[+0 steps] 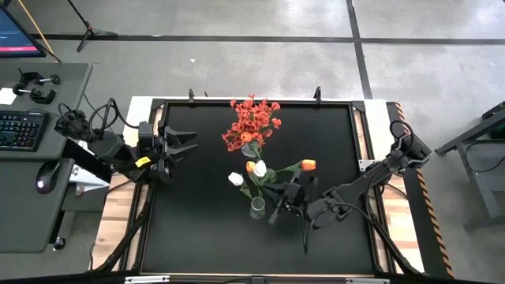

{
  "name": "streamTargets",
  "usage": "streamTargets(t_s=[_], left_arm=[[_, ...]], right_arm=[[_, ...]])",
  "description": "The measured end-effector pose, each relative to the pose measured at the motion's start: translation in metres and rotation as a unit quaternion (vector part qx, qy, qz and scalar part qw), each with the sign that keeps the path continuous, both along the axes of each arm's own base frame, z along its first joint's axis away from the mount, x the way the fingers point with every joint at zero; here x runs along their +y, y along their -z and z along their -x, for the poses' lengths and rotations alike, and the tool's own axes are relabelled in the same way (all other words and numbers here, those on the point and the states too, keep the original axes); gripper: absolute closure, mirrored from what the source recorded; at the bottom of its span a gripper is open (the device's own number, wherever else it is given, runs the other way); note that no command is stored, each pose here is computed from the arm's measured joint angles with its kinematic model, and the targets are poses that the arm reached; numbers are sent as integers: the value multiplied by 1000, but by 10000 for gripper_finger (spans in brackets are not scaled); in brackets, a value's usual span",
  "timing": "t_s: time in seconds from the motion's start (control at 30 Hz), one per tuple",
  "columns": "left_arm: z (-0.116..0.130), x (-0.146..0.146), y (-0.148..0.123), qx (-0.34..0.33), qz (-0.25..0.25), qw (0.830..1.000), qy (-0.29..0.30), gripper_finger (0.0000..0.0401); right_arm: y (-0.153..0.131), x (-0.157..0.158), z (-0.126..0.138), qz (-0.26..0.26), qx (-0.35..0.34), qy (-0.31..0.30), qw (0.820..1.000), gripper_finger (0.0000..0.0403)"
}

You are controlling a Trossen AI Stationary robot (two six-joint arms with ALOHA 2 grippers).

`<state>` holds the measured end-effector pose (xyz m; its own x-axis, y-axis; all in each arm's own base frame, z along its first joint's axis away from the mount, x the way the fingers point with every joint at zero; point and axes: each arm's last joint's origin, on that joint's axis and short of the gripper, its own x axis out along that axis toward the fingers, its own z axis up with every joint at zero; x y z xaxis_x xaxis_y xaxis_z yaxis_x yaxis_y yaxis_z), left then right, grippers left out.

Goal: Sort flowers into vase by color
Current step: Put the white tulip into bottom transparent flower vase, then return to Home Position

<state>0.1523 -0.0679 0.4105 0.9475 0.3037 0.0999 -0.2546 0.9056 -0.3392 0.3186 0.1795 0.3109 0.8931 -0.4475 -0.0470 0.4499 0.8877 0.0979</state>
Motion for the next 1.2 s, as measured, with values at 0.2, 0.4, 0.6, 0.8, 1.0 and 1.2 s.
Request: streamTargets(t_s=[0.2,0.4,0.6,0.8,1.0,1.2], left_arm=[[0,0,0,0,0,1000,0,202],[1,1,-1,3,-14,1000,-2,202],[9,5,-5,-9,-14,1000,-3,202],[23,13,-12,-31,-7,999,18,202],[25,11,5,20,-57,994,90,217],[16,6,62,5,-43,992,115,325]], right_arm=[[0,3,1,18,9,-7,1000,364],[-3,11,8,11,3,-22,1000,251],[-28,14,31,-14,-26,-44,999,166],[-58,11,72,-41,-32,-79,995,154],[-69,4,109,-66,-2,-108,992,166],[-69,-11,131,-88,36,-111,989,279]])
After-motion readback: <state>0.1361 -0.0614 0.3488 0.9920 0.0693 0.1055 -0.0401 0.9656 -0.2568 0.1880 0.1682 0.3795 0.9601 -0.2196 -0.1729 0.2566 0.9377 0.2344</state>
